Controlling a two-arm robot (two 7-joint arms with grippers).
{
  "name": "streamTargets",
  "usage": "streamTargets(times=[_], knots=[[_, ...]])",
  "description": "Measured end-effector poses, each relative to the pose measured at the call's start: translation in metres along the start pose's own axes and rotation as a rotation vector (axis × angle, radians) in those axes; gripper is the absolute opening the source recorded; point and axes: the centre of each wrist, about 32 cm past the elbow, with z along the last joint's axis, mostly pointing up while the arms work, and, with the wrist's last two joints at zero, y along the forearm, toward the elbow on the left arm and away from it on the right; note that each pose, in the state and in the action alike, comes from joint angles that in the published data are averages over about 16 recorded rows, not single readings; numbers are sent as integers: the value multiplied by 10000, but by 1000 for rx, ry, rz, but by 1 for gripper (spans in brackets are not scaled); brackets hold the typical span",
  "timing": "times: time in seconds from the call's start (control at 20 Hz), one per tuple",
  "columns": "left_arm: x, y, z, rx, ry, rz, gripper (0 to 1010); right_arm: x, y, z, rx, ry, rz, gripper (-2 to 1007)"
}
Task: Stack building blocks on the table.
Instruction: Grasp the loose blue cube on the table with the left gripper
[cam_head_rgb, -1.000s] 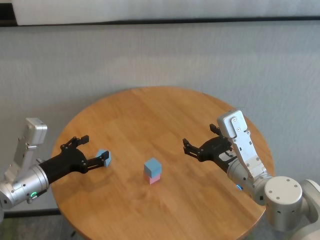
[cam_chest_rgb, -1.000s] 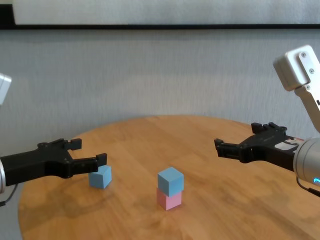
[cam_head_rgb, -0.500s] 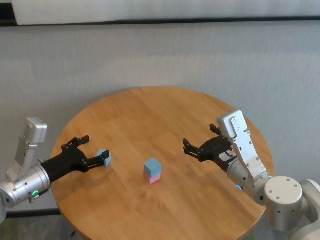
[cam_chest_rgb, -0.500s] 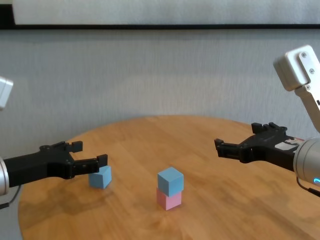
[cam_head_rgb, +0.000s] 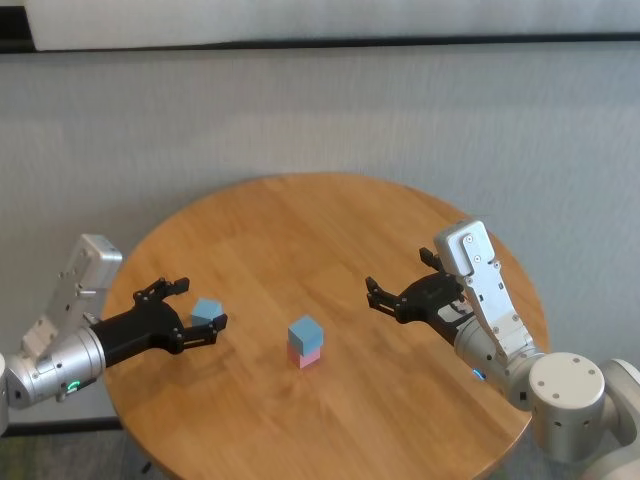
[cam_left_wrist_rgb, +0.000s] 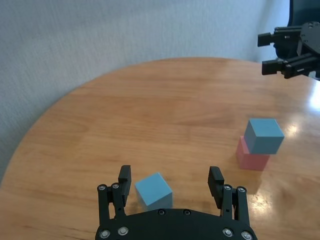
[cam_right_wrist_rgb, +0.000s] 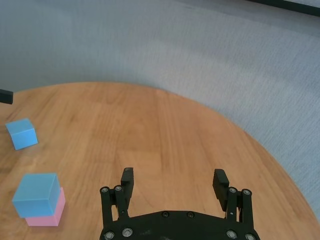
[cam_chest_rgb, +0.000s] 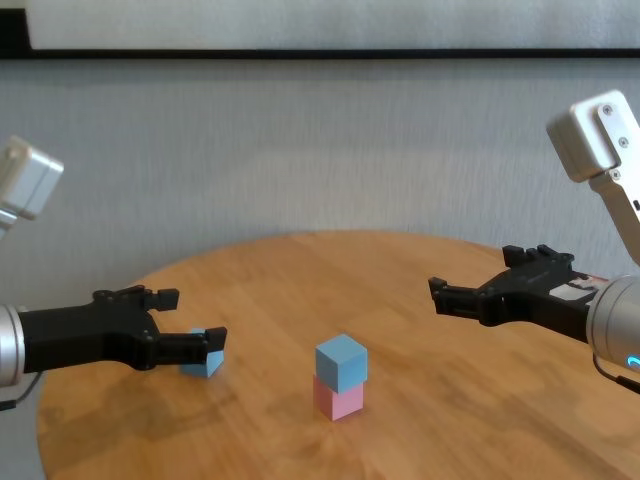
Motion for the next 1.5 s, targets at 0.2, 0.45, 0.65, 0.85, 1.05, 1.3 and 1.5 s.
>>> streamTargets(times=[0.2, 0.45, 0.65, 0.85, 1.05, 1.3, 1.5], knots=[[-26, -7, 70, 33, -28, -15, 1000, 0, 0, 0, 0, 0, 0, 1000], [-55, -23, 126, 62, -39, -22, 1000, 0, 0, 0, 0, 0, 0, 1000], [-77, -39, 151, 72, -32, -13, 1000, 0, 0, 0, 0, 0, 0, 1000], [-104, -55, 175, 78, -23, 0, 1000, 0, 0, 0, 0, 0, 0, 1000], [-132, -68, 198, 81, -14, 14, 1000, 0, 0, 0, 0, 0, 0, 1000], [-160, -78, 207, 82, -4, 28, 1000, 0, 0, 0, 0, 0, 0, 1000], [-171, -86, 204, 80, 2, 34, 1000, 0, 0, 0, 0, 0, 0, 1000]])
